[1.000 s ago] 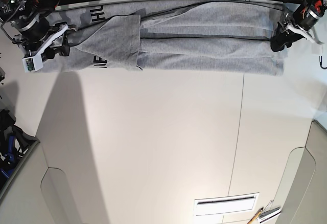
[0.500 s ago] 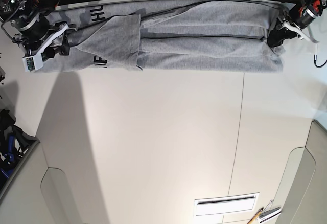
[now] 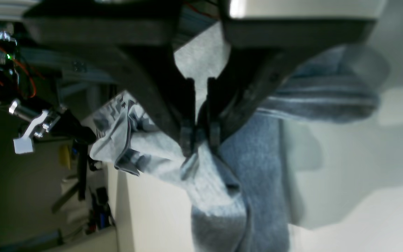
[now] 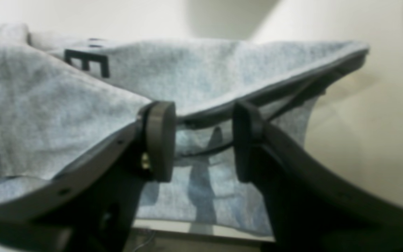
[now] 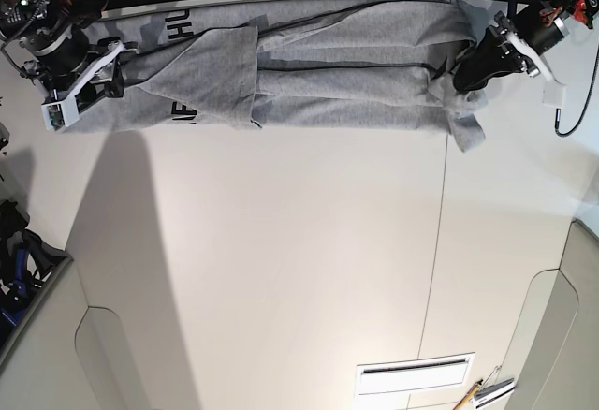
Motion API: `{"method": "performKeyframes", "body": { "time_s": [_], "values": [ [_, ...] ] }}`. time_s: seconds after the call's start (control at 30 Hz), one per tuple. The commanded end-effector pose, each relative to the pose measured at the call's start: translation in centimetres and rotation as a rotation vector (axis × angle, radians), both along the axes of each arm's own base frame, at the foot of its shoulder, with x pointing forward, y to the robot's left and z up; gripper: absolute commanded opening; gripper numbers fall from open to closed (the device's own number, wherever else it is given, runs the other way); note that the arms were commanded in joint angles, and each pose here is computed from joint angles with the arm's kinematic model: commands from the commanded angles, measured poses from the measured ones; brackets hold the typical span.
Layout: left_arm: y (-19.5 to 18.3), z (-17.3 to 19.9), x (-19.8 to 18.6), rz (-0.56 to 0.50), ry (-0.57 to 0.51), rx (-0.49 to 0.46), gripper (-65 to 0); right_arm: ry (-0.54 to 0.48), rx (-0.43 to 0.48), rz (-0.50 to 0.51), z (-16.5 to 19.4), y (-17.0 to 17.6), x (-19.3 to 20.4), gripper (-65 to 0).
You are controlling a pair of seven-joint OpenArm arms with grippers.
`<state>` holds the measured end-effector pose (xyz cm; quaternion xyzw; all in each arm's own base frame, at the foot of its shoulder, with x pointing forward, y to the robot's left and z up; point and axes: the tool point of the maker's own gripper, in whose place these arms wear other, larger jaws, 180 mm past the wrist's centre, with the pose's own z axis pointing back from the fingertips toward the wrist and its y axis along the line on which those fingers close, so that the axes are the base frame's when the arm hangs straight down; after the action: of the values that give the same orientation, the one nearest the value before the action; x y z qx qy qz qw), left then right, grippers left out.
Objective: Fold the T-shirt properly
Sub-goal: 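Grasp the folded strip's end with the left gripper, then fold the strip end with the left gripper toward the right gripper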
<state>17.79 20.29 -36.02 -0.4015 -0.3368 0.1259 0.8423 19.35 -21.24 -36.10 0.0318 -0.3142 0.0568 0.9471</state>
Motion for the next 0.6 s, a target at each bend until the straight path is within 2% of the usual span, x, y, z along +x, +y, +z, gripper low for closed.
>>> {"method": "performKeyframes", "body": {
  "time_s": [0.0,0.27,0.57],
  "values": [
    [-0.5,1.0,0.6,-0.022,-0.043,-0.01,-65.0,-0.029,-0.006,-0.007,0.7,-0.3,0.4,-38.3],
    [-8.6,0.1,0.1,-0.25,-0.008,-0.124,-65.0,-0.027,-0.013,-0.015,0.7,-0.5,0.4,-38.3],
    [-16.6,1.5,0.9,-0.405,-0.059,-0.264,-65.0,-0.027,-0.011,-0.015,0.7,-0.5,0.4,-38.3]
  ]
}}
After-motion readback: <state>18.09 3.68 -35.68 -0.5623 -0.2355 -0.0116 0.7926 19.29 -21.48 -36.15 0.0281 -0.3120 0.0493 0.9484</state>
